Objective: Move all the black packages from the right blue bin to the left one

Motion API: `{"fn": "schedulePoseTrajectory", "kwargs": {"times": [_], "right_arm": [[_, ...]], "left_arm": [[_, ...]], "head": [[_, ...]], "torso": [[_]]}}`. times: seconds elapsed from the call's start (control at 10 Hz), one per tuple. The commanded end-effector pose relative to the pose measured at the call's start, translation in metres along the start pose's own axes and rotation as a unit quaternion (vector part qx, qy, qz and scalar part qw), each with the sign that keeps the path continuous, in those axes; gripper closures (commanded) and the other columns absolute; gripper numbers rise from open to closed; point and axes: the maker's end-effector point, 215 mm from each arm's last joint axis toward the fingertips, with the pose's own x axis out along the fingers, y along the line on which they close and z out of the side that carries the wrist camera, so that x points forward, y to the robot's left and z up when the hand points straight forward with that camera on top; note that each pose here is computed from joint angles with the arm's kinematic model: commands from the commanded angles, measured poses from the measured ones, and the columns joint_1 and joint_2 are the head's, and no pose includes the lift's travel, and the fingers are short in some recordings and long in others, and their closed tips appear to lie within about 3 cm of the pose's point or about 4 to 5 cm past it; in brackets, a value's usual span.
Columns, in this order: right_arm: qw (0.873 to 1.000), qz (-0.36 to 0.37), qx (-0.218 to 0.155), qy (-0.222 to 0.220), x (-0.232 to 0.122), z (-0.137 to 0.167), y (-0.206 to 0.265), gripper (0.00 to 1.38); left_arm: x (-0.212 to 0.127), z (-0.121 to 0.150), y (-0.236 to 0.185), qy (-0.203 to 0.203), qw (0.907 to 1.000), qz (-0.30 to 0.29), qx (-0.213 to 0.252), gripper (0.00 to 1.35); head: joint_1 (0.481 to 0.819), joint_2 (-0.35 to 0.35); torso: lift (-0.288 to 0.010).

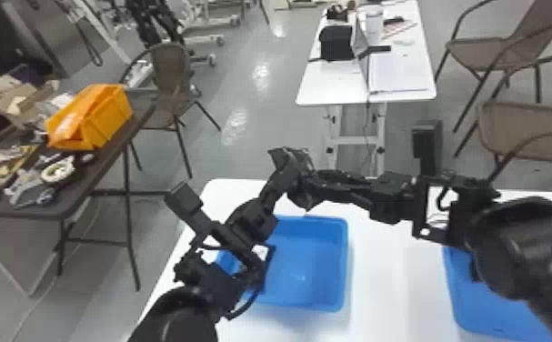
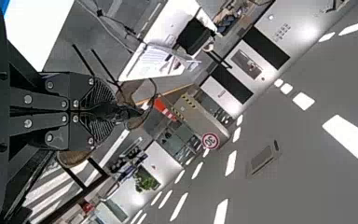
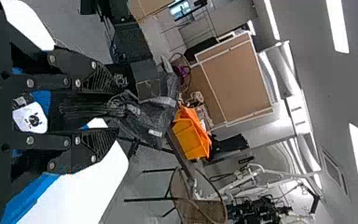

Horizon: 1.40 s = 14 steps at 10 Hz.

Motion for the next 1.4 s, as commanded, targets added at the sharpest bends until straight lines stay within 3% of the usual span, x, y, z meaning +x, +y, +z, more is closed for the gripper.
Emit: {"fn": "schedulePoseTrajectory", "kwargs": {"times": [0.0, 0.1, 0.3, 0.5, 0.6, 0.7, 0.8, 1.0, 1.1, 1.2, 1.3], "right_arm": [[0.999, -0.039, -0.026, -0.014, -0.028, 0.014, -0.02, 0.02], [0.993, -0.094, -0.071, 0.001, -0.057, 0.022, -0.039, 0.19], [0.978, -0.193, -0.074, -0.018, -0.114, 0.012, -0.07, 0.38], [0.966, -0.252, -0.054, -0.017, -0.16, -0.014, -0.092, 0.43], [0.96, -0.271, -0.064, -0.005, -0.173, -0.021, -0.099, 0.43], [0.946, -0.31, -0.092, 0.003, -0.188, -0.02, -0.105, 0.43], [0.935, -0.341, -0.095, -0.011, -0.197, -0.024, -0.106, 0.43], [0.928, -0.361, -0.086, -0.019, -0.206, -0.032, -0.109, 0.43], [0.928, -0.362, -0.084, -0.019, -0.207, -0.033, -0.11, 0.43], [0.929, -0.361, -0.084, -0.019, -0.206, -0.034, -0.11, 0.43], [0.929, -0.361, -0.083, -0.018, -0.206, -0.034, -0.11, 0.43]], "left_arm": [[-0.005, 0.008, 0.012, -0.01, 0.9997, 0.015, 0.016, 1.22], [-0.012, 0.017, 0.029, -0.018, 0.9977, 0.037, 0.054, 1.22], [-0.031, 0.01, 0.074, -0.002, 0.9829, 0.094, 0.158, 1.22], [-0.044, -0.016, 0.095, 0.05, 0.9558, 0.124, 0.262, 1.22], [-0.047, -0.026, 0.098, 0.062, 0.941, 0.125, 0.308, 1.22], [-0.046, -0.032, 0.096, 0.069, 0.9289, 0.122, 0.343, 1.22], [-0.043, -0.035, 0.09, 0.072, 0.9181, 0.115, 0.372, 1.22], [-0.038, -0.046, 0.085, 0.097, 0.8977, 0.096, 0.419, 1.22], [-0.038, -0.05, 0.085, 0.102, 0.8931, 0.094, 0.428, 1.22], [-0.039, -0.053, 0.086, 0.102, 0.897, 0.093, 0.42, 1.21], [-0.041, -0.053, 0.088, 0.093, 0.9072, 0.091, 0.4, 0.88]], "head": [[0.695, 0.273], [0.695, 0.263], [0.695, 0.229], [0.695, 0.201], [0.695, 0.177], [0.695, 0.156], [0.695, 0.144], [0.695, 0.097], [0.695, 0.086], [0.695, 0.083], [0.695, 0.08]], "torso": [[0.0], [0.0], [0.0], [0.0], [0.0], [0.0], [0.0], [0.0], [0.0], [0.0], [0.0]]}}
